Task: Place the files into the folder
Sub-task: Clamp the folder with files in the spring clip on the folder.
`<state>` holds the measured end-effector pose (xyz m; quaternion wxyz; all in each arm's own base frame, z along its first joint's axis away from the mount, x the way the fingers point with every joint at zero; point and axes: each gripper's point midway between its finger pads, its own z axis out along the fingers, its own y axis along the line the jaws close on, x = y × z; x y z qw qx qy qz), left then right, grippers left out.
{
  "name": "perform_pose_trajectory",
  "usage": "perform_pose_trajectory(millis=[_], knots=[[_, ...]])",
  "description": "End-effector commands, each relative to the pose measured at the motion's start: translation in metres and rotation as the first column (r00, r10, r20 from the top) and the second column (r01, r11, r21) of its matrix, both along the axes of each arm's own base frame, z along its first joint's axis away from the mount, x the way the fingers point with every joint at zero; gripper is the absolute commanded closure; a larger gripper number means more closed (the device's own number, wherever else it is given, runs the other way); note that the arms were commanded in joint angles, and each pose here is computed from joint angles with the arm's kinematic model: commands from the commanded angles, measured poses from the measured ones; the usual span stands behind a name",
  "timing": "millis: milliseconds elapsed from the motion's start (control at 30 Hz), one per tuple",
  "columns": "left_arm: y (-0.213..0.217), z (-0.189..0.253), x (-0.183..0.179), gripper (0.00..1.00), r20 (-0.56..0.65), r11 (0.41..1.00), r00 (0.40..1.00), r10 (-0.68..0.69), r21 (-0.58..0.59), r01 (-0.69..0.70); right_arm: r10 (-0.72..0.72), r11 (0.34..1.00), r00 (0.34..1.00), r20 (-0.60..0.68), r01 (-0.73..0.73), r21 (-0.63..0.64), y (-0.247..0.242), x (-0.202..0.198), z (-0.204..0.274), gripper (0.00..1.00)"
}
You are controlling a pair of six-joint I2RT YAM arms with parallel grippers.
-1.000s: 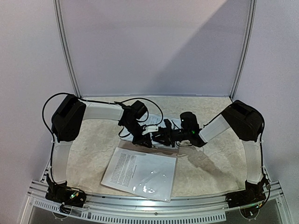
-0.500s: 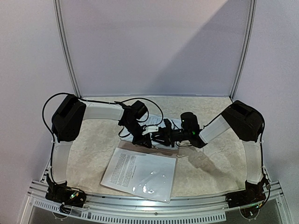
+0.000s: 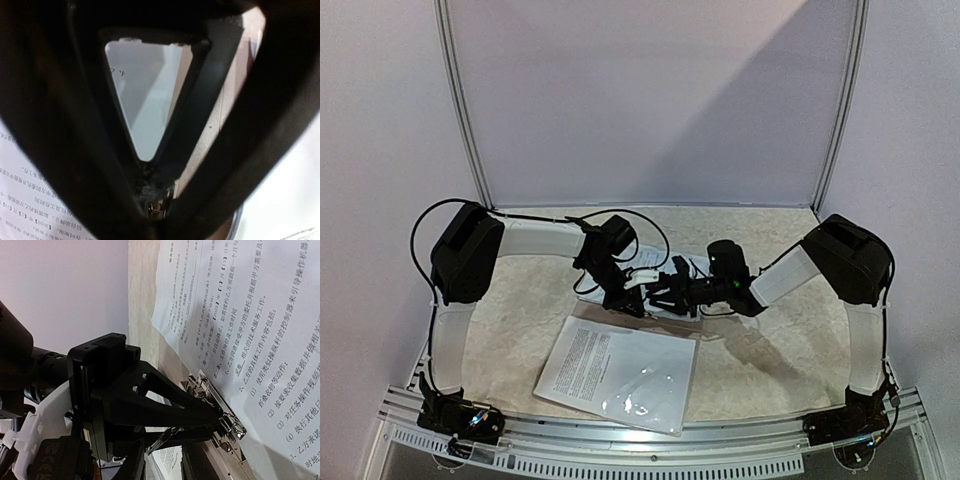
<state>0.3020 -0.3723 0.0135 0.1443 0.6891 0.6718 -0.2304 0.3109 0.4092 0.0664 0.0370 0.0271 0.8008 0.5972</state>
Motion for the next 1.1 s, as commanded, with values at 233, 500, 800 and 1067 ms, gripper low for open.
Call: perform_pose_trajectory(millis=[233, 500, 800, 1067], knots=[[0.009, -0.027, -0.019, 1.00, -0.065, 0.996, 0.998, -0.003, 0.083, 0.008, 0.062, 0.997, 0.998, 0.029, -0.061, -0.048, 0.024, -0.010, -0.013, 0.77], [0.009, -0.028, -0.017, 1.00, -0.061, 0.996, 0.998, 0.005, 0.089, 0.001, 0.041, 0.995, 0.999, 0.023, -0.039, -0.088, 0.021, -0.006, -0.022, 0.88], [0.008, -0.026, -0.014, 1.00, -0.046, 0.996, 0.999, -0.002, 0.088, 0.006, 0.019, 0.990, 1.000, 0.024, -0.016, -0.142, 0.008, -0.004, -0.027, 0.95], [0.008, -0.027, -0.013, 1.00, -0.041, 0.996, 0.999, -0.003, 0.088, 0.006, 0.067, 0.992, 0.997, 0.025, -0.064, -0.105, 0.013, -0.012, -0.015, 0.88]])
